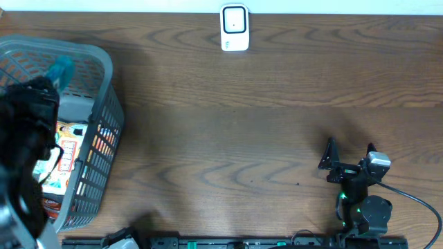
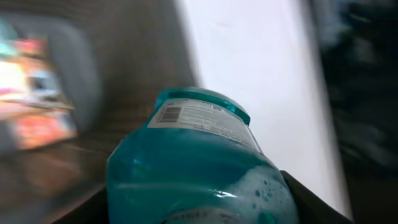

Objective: Scan the item barcode
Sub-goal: 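Carry the teal bottle with the left gripper to the scanner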

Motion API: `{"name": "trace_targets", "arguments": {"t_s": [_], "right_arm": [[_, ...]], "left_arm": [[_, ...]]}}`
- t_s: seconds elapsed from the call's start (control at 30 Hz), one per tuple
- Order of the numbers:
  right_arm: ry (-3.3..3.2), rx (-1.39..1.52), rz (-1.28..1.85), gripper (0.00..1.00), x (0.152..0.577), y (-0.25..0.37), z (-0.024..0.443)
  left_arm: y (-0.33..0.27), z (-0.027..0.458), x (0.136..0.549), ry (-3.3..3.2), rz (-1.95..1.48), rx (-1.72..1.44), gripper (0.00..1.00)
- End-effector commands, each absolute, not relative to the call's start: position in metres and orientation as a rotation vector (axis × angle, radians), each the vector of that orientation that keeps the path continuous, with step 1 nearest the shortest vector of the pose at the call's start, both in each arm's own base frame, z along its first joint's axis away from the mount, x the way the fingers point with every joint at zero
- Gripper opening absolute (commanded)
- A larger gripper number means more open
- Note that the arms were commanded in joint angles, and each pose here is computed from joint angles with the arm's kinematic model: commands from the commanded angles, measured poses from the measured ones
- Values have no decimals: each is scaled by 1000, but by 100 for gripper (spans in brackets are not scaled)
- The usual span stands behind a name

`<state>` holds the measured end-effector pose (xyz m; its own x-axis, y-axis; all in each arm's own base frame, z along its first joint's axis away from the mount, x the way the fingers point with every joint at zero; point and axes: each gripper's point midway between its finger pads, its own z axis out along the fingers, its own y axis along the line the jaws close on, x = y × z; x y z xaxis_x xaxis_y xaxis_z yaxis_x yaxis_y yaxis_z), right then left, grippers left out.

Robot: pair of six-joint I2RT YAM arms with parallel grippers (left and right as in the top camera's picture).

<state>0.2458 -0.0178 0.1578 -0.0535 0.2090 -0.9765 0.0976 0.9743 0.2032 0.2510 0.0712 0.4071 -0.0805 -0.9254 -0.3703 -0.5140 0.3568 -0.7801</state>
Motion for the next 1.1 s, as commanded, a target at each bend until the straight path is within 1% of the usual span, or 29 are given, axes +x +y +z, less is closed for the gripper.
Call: {"name": "trace_targets", "arguments": {"t_s": [0.0, 0.17, 0.33, 0.57, 0.67, 0.8, 0.93, 1.07], "right_arm": [[1627, 231, 87, 99, 246, -17, 157], [1627, 231, 87, 99, 246, -17, 157], [1627, 231, 87, 99, 246, -17, 157], [1627, 231, 87, 99, 246, -17, 157], [1627, 231, 87, 99, 246, -17, 157], [1627, 231, 87, 99, 246, -17, 157], [1627, 231, 87, 99, 246, -17, 157], [1627, 231, 87, 99, 246, -17, 157]], "left_arm": [[21, 440, 251, 1752, -862, -1107, 45], [-23, 436, 261, 1885, -983, -979, 44], [-70, 413, 277, 2087, -1023, -836, 45], [-132, 337, 307, 2426, -824, -726, 44], [-170, 294, 317, 2592, -719, -596, 45], [-203, 240, 325, 2756, -565, -458, 45], [-225, 187, 327, 2899, -442, -335, 45], [-231, 157, 332, 2961, -381, -324, 45]]}}
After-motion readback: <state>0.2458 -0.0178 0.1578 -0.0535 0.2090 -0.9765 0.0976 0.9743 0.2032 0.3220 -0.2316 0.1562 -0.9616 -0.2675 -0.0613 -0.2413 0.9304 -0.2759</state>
